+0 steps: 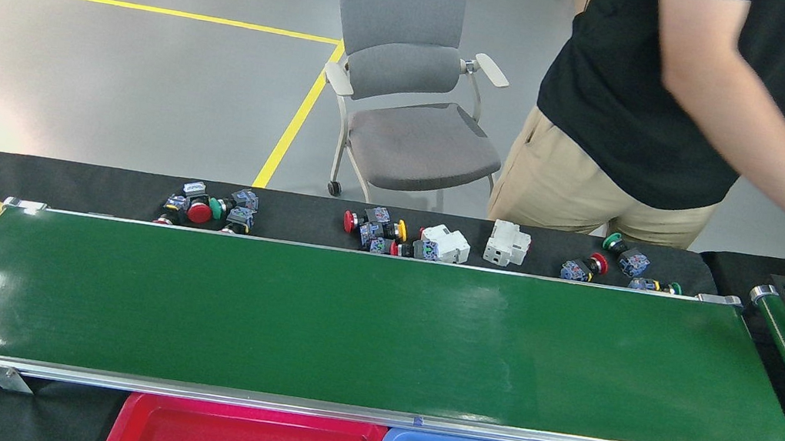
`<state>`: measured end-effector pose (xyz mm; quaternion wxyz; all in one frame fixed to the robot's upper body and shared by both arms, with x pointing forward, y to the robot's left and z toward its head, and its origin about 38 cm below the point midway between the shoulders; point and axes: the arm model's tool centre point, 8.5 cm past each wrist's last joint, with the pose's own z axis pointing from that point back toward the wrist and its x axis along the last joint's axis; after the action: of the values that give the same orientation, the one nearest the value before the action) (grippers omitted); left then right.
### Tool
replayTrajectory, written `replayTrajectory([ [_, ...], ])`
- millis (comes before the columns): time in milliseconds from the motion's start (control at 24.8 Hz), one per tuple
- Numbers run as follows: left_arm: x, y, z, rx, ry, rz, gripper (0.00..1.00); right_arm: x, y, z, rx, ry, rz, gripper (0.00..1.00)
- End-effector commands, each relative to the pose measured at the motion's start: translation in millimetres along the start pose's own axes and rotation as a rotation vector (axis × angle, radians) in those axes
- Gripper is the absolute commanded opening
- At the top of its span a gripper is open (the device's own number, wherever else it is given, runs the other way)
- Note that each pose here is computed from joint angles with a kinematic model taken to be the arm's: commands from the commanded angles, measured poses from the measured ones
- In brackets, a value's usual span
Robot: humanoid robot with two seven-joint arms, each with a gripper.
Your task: Pick switch part from conveyor to tray
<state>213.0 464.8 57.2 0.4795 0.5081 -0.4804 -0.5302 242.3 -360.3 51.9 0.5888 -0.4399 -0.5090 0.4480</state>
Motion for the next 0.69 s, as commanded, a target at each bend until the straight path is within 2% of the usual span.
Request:
replayTrajectory([
  [0, -1.7, 5.3, -1.4, 0.016, -0.005, -0.011, 1.00, 0.0, -8.8, -3.0, -0.024, -0.004, 0.014, 0.98],
  [646, 0.8, 3.5, -2.5, 0.006, -0.013, -0.020, 1.00, 6.0, -14.9, -11.7, -0.048, -0.031, 0.009, 0.98],
])
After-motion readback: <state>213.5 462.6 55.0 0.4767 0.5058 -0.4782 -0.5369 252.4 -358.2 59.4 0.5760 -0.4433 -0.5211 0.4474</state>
